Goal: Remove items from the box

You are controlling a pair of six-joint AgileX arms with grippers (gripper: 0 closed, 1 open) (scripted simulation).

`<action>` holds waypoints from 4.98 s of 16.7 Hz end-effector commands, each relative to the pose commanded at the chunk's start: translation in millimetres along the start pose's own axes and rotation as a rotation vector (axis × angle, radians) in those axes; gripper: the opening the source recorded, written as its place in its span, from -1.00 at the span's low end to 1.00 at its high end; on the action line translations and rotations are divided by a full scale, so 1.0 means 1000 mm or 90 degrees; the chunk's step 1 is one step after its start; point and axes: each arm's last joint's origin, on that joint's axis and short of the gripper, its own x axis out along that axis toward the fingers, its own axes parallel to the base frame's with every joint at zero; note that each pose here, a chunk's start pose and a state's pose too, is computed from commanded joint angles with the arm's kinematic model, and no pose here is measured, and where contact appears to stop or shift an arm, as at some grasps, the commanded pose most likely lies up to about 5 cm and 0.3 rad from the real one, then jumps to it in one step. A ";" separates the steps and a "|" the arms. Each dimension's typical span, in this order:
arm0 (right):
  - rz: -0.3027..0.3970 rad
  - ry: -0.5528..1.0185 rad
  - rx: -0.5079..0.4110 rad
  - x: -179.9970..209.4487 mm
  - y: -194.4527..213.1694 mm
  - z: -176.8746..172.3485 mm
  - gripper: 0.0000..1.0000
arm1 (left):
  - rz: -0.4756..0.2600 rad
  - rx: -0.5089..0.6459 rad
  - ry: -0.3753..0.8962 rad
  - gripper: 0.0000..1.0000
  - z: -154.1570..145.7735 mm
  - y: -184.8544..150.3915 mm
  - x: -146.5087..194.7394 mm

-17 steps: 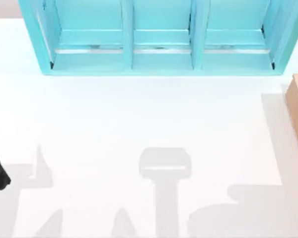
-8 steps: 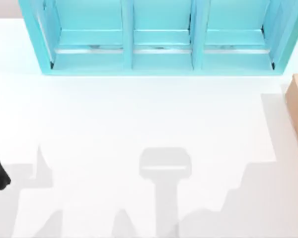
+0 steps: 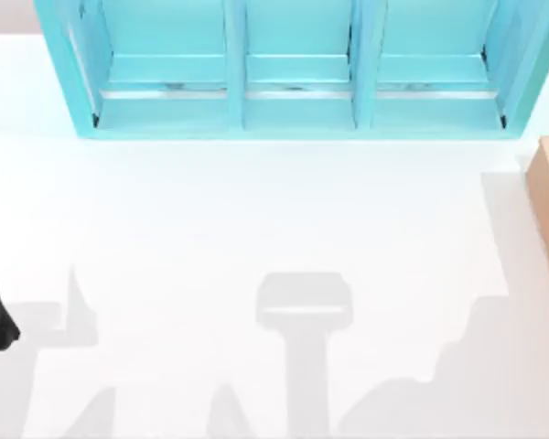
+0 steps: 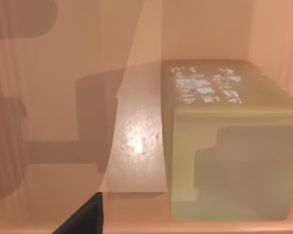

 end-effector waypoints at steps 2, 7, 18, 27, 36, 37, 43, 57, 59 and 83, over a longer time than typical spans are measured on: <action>-0.001 -0.003 0.000 0.023 -0.001 0.003 1.00 | 0.000 0.000 0.000 1.00 0.000 0.000 0.000; -0.001 -0.003 0.000 0.075 -0.001 -0.001 1.00 | 0.000 0.000 0.000 1.00 0.000 0.000 0.000; -0.001 -0.002 0.000 0.080 0.000 -0.002 0.10 | 0.000 0.000 0.000 1.00 0.000 0.000 0.000; -0.001 -0.002 0.000 0.080 0.000 -0.002 -1.00 | 0.000 0.000 0.000 1.00 0.000 0.000 0.000; -0.002 -0.004 0.001 0.076 -0.001 0.000 -1.00 | 0.000 0.000 0.000 1.00 0.000 0.000 0.000; -0.003 -0.006 0.001 0.070 -0.002 0.002 -1.00 | 0.000 0.000 0.000 1.00 0.000 0.000 0.000; 0.002 0.004 0.000 0.016 -0.005 0.008 -1.00 | 0.000 0.000 0.000 1.00 0.000 0.000 0.000; -0.003 -0.006 0.000 -0.047 0.008 0.004 -1.00 | 0.000 0.000 0.000 1.00 0.000 0.000 0.000; -0.008 -0.013 0.000 -0.044 0.027 0.014 -1.00 | 0.000 0.000 0.000 1.00 0.000 0.000 0.000; 0.006 -0.005 0.004 0.046 0.261 -0.008 -1.00 | 0.000 0.000 0.000 1.00 0.000 0.000 0.000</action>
